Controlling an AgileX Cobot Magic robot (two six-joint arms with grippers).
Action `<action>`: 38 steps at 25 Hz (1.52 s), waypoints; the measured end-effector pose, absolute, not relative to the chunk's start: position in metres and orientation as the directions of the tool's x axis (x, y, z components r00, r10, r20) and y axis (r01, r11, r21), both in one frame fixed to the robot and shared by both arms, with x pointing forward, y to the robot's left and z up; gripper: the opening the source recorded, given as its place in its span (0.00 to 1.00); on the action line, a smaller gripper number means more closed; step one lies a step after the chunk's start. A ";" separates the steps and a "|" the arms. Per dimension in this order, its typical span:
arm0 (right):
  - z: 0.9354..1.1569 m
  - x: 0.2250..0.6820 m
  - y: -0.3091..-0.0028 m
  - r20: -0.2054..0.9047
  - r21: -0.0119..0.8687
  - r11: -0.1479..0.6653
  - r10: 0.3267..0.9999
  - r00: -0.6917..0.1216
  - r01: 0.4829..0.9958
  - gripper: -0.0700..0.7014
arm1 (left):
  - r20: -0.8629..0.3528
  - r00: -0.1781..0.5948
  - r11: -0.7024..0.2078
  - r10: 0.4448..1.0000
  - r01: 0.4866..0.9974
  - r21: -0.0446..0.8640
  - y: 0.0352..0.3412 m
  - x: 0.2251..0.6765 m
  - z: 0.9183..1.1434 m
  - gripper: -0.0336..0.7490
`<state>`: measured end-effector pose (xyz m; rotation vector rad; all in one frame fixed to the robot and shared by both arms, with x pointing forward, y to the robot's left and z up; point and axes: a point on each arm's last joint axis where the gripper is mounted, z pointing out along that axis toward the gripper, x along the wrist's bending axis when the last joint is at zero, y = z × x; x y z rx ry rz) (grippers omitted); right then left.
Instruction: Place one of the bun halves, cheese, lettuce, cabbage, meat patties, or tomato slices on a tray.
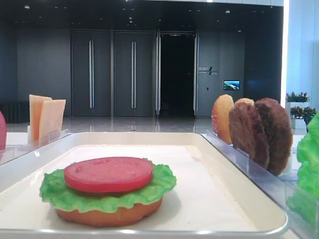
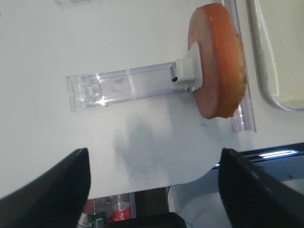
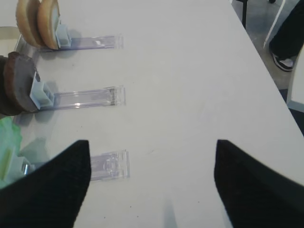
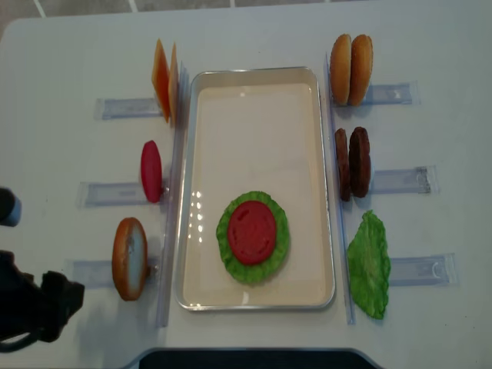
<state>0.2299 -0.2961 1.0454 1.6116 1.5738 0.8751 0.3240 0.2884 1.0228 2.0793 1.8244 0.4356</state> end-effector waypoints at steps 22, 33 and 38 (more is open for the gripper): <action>1.045 0.230 -0.296 -0.010 0.855 -0.007 1.000 0.029 0.519 0.79 | -0.026 0.107 -0.073 0.994 0.814 0.577 0.293 0.297 1.031 0.86; 1.045 0.230 -0.296 -0.010 0.855 -0.007 1.000 0.029 0.519 0.79 | -0.028 0.025 0.000 0.999 0.748 0.663 0.299 0.282 1.036 0.86; 1.045 0.230 -0.296 -0.010 0.855 -0.007 1.000 0.029 0.519 0.79 | -0.027 0.031 0.002 0.999 0.633 0.774 0.299 0.258 1.041 0.86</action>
